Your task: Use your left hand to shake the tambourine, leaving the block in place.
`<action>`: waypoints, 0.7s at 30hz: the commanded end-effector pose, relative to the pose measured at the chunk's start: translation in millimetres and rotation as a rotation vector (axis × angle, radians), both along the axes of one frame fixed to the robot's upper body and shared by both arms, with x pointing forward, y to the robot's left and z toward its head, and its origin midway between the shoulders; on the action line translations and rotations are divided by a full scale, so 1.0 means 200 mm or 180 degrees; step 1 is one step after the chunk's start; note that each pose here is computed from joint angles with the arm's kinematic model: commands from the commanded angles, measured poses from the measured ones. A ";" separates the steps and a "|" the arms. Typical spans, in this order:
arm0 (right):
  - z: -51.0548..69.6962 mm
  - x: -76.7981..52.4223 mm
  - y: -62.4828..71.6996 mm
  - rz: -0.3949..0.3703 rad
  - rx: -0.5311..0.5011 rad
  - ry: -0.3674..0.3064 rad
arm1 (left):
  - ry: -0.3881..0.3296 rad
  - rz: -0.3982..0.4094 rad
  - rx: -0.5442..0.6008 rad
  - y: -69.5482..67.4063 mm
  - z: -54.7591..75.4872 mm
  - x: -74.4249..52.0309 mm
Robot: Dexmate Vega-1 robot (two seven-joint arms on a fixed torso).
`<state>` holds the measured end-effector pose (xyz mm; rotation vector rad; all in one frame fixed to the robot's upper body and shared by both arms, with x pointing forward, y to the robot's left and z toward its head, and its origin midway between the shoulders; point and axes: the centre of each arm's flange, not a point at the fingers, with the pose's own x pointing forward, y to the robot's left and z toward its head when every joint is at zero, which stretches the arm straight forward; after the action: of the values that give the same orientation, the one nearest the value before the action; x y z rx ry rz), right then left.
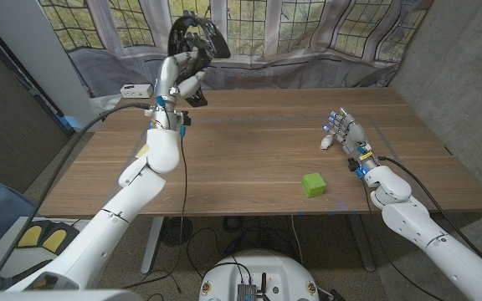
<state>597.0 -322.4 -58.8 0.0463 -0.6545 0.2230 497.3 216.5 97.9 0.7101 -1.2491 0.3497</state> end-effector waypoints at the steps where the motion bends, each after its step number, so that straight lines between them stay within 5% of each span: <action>1: -0.01 -0.02 0.00 -0.0014 0.0000 0.0014 | 0.0352 0.1352 0.1325 -0.22 0.06 0.08; 6: -0.02 -0.02 0.01 -0.0029 -0.0007 0.0024 | 0.0880 0.1400 0.1955 -0.30 0.09 0.17; 21: -0.04 -0.02 0.02 -0.0023 0.0023 0.0086 | 0.1099 0.1114 0.2115 -0.28 0.02 0.21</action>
<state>592.0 -320.4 -63.5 0.0468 -0.6419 0.2112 530.4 157.5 112.9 1.4469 -0.9773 0.1725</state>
